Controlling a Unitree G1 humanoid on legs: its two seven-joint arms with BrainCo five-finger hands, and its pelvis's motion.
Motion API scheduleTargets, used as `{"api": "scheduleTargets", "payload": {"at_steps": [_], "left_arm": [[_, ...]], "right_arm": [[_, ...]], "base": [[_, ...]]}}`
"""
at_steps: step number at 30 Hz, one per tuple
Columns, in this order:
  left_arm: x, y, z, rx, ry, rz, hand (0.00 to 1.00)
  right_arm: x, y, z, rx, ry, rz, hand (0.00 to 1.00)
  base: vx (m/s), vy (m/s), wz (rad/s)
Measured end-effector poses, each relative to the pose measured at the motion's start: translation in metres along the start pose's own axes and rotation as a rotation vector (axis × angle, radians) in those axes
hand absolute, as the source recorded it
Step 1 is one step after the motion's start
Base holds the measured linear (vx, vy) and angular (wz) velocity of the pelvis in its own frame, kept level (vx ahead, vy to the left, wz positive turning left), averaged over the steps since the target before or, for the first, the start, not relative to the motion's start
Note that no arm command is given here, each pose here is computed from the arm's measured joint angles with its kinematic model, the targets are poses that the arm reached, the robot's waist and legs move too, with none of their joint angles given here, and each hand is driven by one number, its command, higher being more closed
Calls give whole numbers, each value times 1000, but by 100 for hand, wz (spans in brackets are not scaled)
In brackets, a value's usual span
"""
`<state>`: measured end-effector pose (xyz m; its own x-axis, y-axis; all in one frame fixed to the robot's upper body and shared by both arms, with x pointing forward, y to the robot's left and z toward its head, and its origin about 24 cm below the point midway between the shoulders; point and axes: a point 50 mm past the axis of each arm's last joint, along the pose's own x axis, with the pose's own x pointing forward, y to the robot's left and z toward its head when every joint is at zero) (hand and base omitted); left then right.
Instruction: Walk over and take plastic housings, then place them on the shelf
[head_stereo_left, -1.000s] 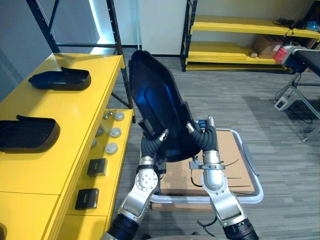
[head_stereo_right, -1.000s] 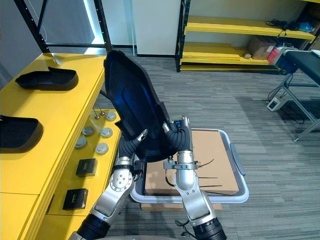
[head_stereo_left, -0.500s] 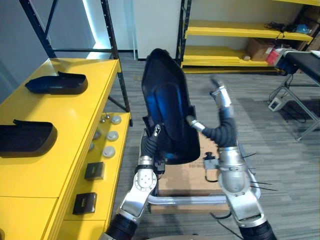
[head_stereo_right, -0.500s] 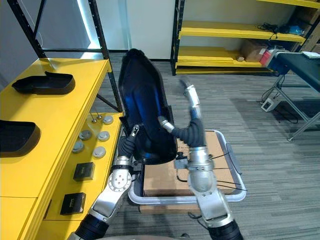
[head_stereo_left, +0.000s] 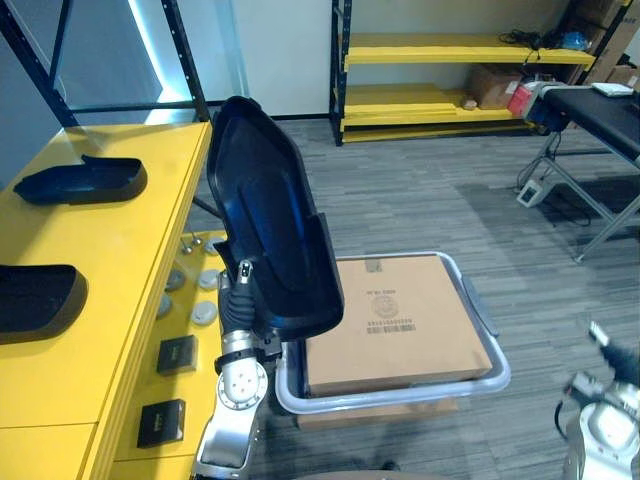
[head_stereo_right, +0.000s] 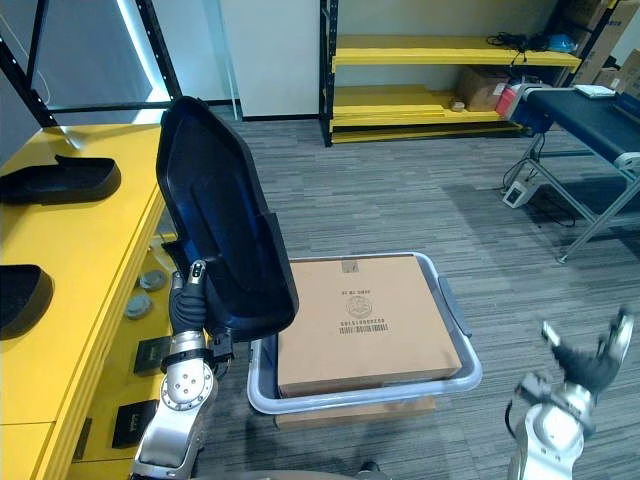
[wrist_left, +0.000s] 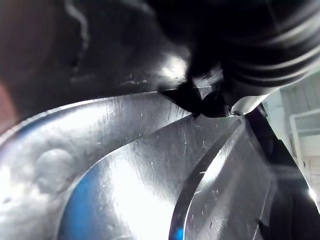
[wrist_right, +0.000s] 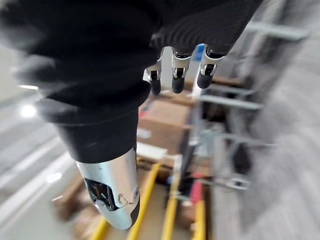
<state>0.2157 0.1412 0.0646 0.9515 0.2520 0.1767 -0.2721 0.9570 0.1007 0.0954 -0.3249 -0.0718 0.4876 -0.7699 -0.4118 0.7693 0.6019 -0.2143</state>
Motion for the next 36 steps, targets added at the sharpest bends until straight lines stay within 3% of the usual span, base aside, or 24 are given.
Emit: {"api": "scheduleTargets", "payload": {"at_steps": [3,10,16,22,24,30,36], "left_arm": [[-1,0,-3,11,3,-27,100],[-11,3,-20,42,74,-73,100],[-14,0,-22,45,87,-105,100],[-5,-22,-9,-6,26,-178,100],[0,-43,-2,-43,-1,-252,100],[-2,-81,25,-154,-105,-411,100],[-9,-96,31,-167,-125,-493,100]], "right_arm": [[-21,7,-55,-47,234,87,0],[-59,35,-106,-133,471,282,0],[-73,59,-118,-225,521,407,0],[-73,69,-119,-299,520,451,0],[-68,73,-114,-351,488,480,0],[-67,76,-114,-377,503,470,0],[-68,71,-116,-387,522,442,0]], "base": [[-59,-45,8],[-73,-39,25],[-11,-42,68],[3,-25,148],[161,126,167],[141,179,104],[228,196,92]]}}
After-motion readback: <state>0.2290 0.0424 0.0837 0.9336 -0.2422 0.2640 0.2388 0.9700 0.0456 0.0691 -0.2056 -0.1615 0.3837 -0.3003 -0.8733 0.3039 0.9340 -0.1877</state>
